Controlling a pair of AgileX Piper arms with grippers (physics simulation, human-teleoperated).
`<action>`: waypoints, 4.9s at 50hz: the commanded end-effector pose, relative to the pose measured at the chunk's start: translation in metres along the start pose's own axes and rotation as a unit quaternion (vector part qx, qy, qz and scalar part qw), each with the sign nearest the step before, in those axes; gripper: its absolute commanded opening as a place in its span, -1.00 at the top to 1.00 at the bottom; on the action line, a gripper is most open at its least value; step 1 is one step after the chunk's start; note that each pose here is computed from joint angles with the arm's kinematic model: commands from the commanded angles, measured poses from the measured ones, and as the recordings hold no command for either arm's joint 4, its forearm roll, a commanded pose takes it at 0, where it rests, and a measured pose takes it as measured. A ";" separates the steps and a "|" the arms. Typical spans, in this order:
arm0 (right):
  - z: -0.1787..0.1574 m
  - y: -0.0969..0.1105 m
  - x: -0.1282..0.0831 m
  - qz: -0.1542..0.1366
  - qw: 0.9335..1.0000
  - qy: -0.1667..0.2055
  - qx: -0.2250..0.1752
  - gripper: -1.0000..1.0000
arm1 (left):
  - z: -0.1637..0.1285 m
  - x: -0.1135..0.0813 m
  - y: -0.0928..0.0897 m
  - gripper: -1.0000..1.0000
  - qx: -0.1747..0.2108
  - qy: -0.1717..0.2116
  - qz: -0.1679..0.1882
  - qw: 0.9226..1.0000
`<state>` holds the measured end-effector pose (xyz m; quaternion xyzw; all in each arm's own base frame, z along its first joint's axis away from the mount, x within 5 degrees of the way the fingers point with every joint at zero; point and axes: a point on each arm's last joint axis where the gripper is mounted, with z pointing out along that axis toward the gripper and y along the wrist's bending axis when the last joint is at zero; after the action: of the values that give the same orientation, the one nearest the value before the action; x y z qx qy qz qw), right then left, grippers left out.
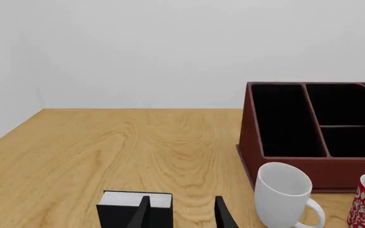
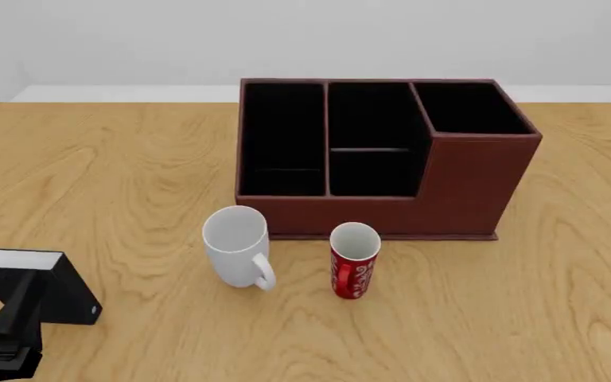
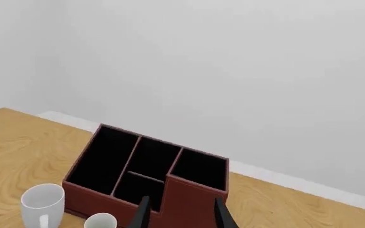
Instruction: Pick up the white mug and place it to the right of the caddy.
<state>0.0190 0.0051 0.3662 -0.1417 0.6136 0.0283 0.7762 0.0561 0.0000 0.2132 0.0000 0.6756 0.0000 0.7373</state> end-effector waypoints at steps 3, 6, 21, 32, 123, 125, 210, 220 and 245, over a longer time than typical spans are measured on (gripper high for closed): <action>0.009 -0.007 -0.042 -0.035 0.999 -0.020 -0.030 -1.00 | 0.000 0.000 0.000 -1.00 0.000 0.000 0.000 1.000; 0.017 -0.007 -0.050 -0.034 0.999 -0.015 -0.039 -1.00 | 0.000 0.000 0.000 -1.00 0.000 0.000 0.000 1.000; 0.054 -0.003 -0.062 -0.064 0.995 0.002 -0.072 -1.00 | 0.000 0.000 0.000 -1.00 0.000 0.000 0.000 1.000; 0.083 0.007 -0.067 -0.091 0.989 0.006 -0.115 -1.00 | 0.000 0.000 0.000 -1.00 0.000 0.000 0.000 1.000; 0.213 0.139 0.001 -0.069 0.911 0.248 -0.324 -1.00 | 0.000 0.000 0.000 -1.00 0.000 0.000 0.000 1.000; 0.214 0.141 0.003 -0.063 0.910 0.252 -0.323 -1.00 | 0.000 0.000 0.000 -1.00 0.000 0.000 0.000 1.000; 0.243 0.234 0.112 -0.027 0.855 0.382 -0.351 -1.00 | 0.000 0.000 0.000 -1.00 0.000 0.000 0.000 1.000; 0.246 0.238 0.129 -0.026 0.848 0.401 -0.344 -1.00 | 0.000 0.000 0.000 -1.00 0.000 0.000 0.000 1.000; 0.249 0.246 0.154 -0.020 0.841 0.424 -0.336 -1.00 | 0.000 0.000 0.000 -1.00 0.000 0.000 0.000 1.000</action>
<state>0.2356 0.2829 0.2325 -0.4071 0.8283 0.1568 0.3516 0.0561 0.0000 0.2132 0.0000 0.6756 0.0000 0.7373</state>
